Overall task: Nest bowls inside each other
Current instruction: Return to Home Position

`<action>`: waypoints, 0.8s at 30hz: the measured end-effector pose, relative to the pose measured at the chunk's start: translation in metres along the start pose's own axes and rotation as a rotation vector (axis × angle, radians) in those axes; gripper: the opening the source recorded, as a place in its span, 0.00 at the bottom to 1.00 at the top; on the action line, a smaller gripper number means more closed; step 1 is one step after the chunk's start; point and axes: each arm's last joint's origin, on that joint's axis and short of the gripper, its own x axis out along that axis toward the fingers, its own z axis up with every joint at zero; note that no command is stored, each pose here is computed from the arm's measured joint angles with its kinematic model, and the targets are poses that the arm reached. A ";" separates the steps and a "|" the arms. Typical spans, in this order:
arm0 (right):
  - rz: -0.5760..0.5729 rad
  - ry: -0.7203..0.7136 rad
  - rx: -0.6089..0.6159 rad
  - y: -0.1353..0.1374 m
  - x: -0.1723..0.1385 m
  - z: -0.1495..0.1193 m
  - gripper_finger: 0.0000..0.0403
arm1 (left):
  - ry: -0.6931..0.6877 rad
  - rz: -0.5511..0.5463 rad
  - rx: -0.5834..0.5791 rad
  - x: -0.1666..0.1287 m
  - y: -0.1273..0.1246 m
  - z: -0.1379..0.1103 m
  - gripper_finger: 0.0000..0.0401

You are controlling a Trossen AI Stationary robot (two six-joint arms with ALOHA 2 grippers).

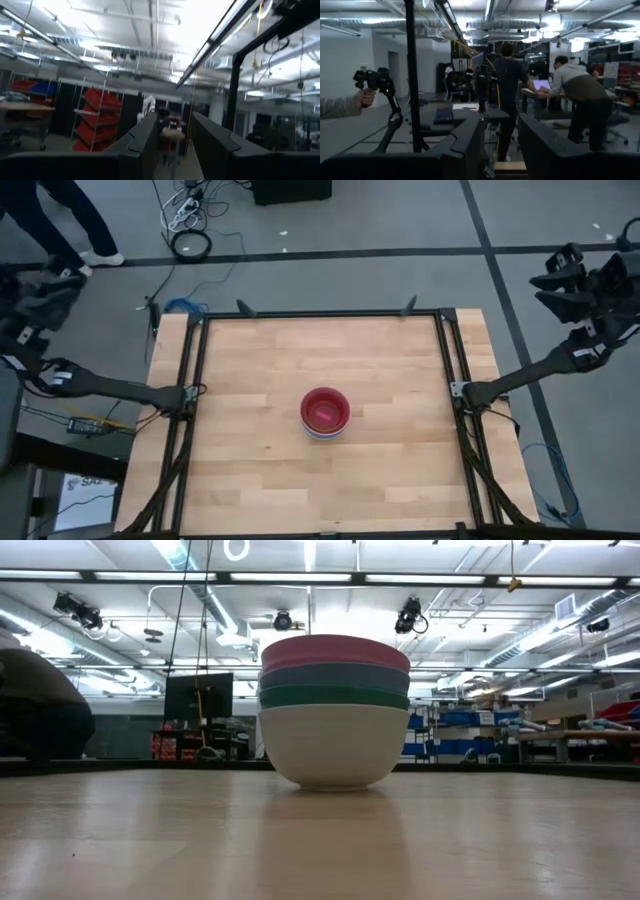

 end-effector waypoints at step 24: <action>-0.012 -0.116 0.171 0.010 0.010 -0.155 0.30 | -0.109 -0.054 -0.107 -0.017 0.029 -0.202 0.32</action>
